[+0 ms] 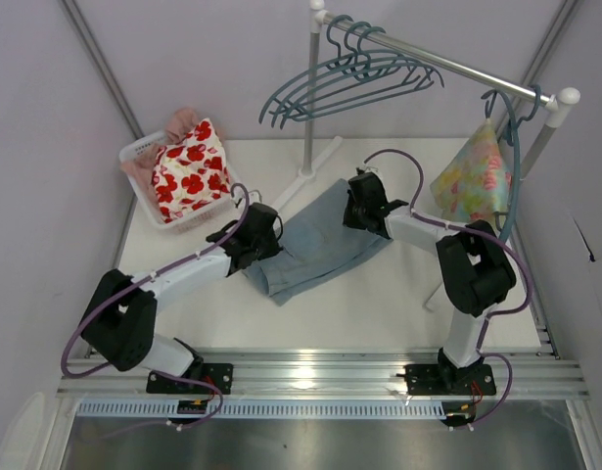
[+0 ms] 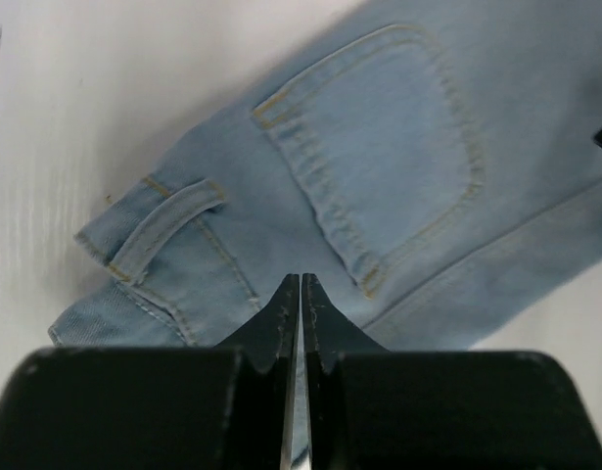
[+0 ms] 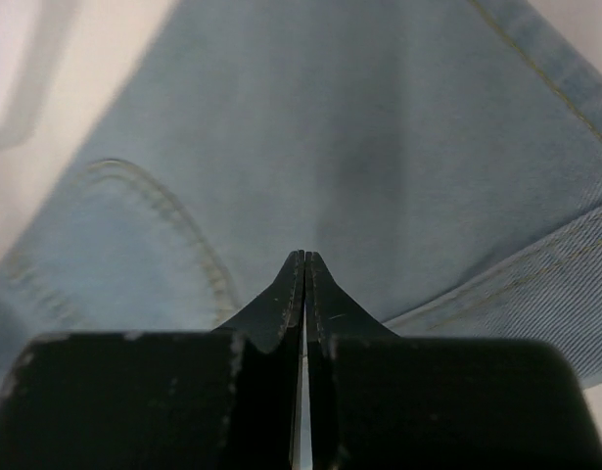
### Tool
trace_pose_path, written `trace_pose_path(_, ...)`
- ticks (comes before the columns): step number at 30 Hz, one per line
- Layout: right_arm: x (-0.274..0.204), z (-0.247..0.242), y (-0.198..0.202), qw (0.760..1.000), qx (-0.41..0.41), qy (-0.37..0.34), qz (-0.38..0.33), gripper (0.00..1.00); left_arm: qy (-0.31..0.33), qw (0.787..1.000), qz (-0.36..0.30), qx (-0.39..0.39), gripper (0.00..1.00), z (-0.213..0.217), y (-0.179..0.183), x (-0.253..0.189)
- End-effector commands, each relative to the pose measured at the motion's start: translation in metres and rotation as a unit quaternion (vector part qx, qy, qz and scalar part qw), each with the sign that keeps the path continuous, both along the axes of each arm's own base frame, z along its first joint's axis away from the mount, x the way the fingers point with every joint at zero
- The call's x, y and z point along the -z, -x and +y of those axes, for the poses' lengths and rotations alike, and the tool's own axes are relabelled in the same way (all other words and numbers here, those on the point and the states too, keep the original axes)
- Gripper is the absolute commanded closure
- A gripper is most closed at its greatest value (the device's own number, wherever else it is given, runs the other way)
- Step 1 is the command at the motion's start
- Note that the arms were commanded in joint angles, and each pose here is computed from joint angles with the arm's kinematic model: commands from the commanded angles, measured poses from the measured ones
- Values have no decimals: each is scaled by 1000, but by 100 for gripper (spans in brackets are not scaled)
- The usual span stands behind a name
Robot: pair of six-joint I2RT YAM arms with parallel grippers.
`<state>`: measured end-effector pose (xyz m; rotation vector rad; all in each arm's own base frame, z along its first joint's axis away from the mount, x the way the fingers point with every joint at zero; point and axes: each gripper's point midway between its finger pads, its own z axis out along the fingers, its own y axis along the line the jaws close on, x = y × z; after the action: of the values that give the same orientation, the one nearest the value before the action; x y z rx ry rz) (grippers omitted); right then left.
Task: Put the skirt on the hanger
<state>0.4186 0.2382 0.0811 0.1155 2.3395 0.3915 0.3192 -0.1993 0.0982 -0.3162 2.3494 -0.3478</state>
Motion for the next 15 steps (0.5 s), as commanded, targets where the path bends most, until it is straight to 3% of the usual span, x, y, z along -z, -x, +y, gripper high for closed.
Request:
trace_pose_path(1,14,-11,-14,1000,4,16,-14,100,26,998,5,-56,94,4,-3,19)
trace_pose_path(9,53,-45,-14,998,49,38,30,100,-15,995,82,-47,95,14,26,65)
trace_pose_path(15,62,-89,-1,990,121,58,37,100,-45,994,99,-28,94,24,33,74)
